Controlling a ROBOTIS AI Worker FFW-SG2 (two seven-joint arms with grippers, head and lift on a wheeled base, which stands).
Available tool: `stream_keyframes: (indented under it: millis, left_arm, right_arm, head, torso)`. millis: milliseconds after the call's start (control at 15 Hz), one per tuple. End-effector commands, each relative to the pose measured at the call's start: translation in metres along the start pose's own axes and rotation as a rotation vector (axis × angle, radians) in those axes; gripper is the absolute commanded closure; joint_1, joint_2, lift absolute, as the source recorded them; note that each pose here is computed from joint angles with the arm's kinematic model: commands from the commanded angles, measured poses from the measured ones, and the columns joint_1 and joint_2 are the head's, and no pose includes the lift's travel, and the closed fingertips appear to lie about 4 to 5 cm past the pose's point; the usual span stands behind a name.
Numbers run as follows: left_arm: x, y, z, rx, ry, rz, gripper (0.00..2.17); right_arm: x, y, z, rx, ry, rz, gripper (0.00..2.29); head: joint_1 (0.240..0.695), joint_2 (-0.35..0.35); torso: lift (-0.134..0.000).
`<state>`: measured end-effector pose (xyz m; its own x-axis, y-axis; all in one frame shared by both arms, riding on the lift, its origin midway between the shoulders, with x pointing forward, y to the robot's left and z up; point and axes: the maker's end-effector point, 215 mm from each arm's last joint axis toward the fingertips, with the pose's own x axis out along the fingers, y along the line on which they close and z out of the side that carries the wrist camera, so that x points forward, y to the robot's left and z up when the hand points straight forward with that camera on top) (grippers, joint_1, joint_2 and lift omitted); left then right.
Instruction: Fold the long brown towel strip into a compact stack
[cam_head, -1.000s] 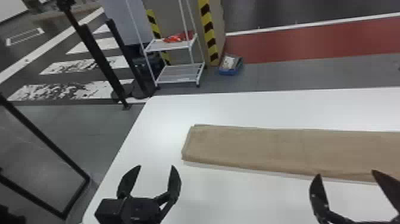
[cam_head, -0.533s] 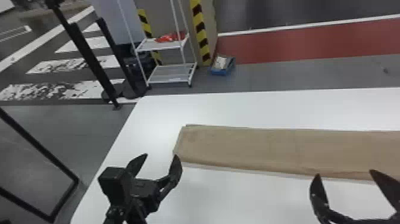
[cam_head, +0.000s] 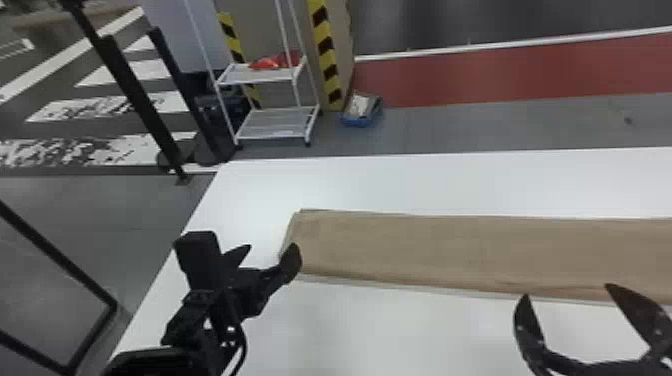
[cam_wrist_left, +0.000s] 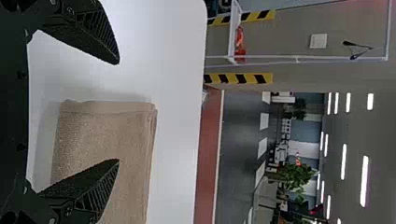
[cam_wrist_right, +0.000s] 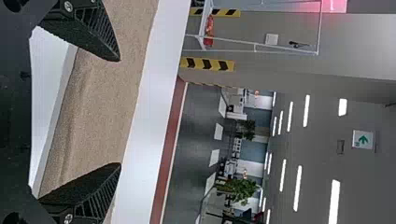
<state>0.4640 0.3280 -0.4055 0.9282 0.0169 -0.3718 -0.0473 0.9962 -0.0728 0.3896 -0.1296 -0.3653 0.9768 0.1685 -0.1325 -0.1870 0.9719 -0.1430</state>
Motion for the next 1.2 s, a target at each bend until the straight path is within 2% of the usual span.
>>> stream_keyframes:
  millis: [0, 267, 733, 867, 933, 1133]
  left_arm:
    - [0.027, -0.007, -0.009, -0.073, 0.067, -0.043, 0.14]
    - [0.056, -0.012, -0.01, -0.101, 0.086, -0.055, 0.14]
    - [0.066, -0.012, -0.03, -0.113, 0.131, -0.052, 0.14]
    - [0.066, -0.012, -0.043, -0.122, 0.168, -0.054, 0.14]
    - [0.065, -0.017, -0.044, -0.129, 0.177, -0.082, 0.23]
    - [0.062, -0.03, -0.047, -0.116, 0.184, -0.159, 0.74]
  right_arm:
    - [0.0, -0.004, -0.004, -0.008, 0.015, -0.004, 0.08]
    - [0.002, -0.006, -0.008, -0.019, 0.04, -0.007, 0.08]
    - [0.008, -0.006, -0.008, -0.026, 0.049, -0.003, 0.08]
    - [0.01, -0.005, -0.009, -0.025, 0.052, -0.001, 0.08]
    - [0.01, -0.004, -0.01, -0.024, 0.053, 0.0, 0.08]
    - [0.011, -0.004, -0.012, -0.025, 0.059, 0.0, 0.08]
  head:
    - [0.695, 0.261]
    - [0.695, 0.23]
    - [0.695, 0.217]
    - [0.695, 0.218]
    - [0.695, 0.218]
    - [0.695, 0.209]
  torso:
    - [-0.121]
    - [-0.121]
    - [-0.121]
    - [-0.121]
    - [-0.121]
    - [-0.121]
